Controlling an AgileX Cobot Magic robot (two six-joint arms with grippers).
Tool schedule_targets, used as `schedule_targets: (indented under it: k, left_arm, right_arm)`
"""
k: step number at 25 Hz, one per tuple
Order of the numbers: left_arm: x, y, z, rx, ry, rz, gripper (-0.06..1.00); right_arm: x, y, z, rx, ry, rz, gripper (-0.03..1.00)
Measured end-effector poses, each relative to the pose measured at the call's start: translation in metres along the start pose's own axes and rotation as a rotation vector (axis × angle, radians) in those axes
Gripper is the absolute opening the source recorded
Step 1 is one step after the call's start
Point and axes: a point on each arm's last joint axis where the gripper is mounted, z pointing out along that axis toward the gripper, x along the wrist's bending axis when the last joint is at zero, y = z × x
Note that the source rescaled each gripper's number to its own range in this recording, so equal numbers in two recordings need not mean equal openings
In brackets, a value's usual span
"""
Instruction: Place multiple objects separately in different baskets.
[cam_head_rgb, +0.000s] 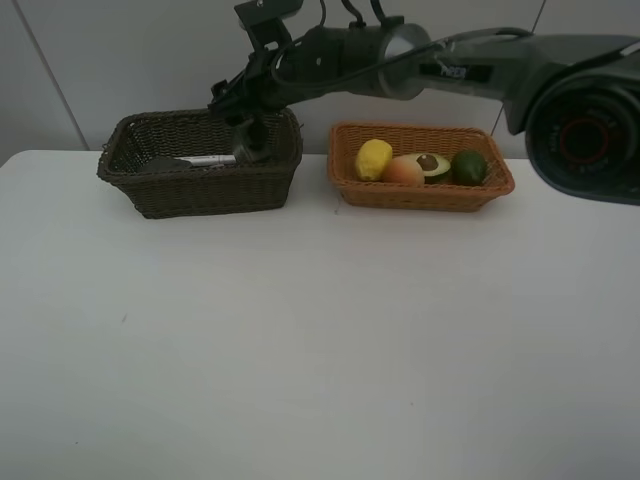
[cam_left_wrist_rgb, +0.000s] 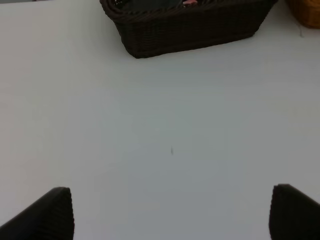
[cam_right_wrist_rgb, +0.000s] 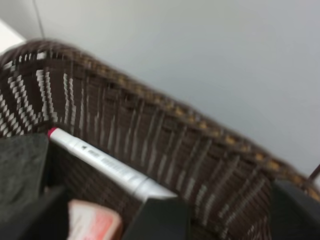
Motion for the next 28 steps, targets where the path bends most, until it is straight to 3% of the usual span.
schedule_targets:
  k: [4, 9, 11, 14, 19, 21, 25, 28]
  left_arm:
    - [0.000, 0.000, 0.000, 0.000, 0.000, 0.000, 1.00]
    - [0.000, 0.000, 0.000, 0.000, 0.000, 0.000, 1.00]
    - [0.000, 0.000, 0.000, 0.000, 0.000, 0.000, 1.00]
    - [0.000, 0.000, 0.000, 0.000, 0.000, 0.000, 1.00]
    - [0.000, 0.000, 0.000, 0.000, 0.000, 0.000, 1.00]
    - [0.000, 0.000, 0.000, 0.000, 0.000, 0.000, 1.00]
    - [0.000, 0.000, 0.000, 0.000, 0.000, 0.000, 1.00]
    - [0.000, 0.000, 0.000, 0.000, 0.000, 0.000, 1.00]
  right_arm:
    - [0.000, 0.006, -0.008, 0.040, 0.016, 0.002, 0.99]
    - [-0.012, 0.043, -0.058, 0.100, 0.022, -0.020, 0.99]
    - [-0.030, 0.060, -0.088, 0.126, 0.003, 0.010, 0.99]
    - [-0.079, 0.063, -0.125, 0.201, -0.078, 0.133, 0.99]
    - [-0.181, 0.006, -0.165, 0.446, -0.259, 0.370, 0.99]
    - [-0.206, -0.028, -0.179, 0.543, -0.300, 0.446, 0.99]
    - [-0.236, -0.081, -0.220, 0.658, -0.368, 0.587, 0.99]
    - [-0.243, -0.099, -0.260, 0.654, -0.425, 0.651, 0.99]
